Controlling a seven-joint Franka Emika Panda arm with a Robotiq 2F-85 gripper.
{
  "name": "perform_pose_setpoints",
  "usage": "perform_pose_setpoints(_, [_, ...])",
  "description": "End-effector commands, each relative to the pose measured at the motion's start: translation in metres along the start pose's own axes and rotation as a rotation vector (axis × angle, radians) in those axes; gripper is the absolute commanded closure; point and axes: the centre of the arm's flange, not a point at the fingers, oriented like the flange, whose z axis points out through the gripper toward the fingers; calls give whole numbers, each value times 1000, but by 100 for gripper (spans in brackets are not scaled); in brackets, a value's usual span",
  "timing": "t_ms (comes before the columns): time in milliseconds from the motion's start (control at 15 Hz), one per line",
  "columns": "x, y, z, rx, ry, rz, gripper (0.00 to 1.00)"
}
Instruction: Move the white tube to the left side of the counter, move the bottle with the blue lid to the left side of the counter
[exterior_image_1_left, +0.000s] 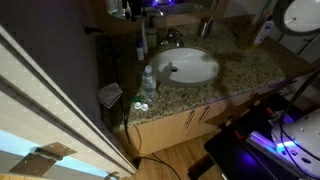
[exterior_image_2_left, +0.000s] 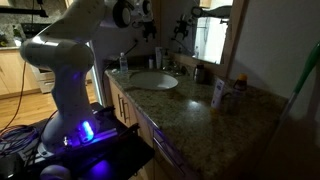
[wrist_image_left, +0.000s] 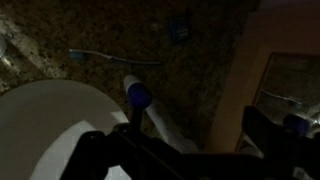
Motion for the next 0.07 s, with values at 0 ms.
perform_pose_setpoints(0, [0, 0, 3, -3, 2, 0, 0])
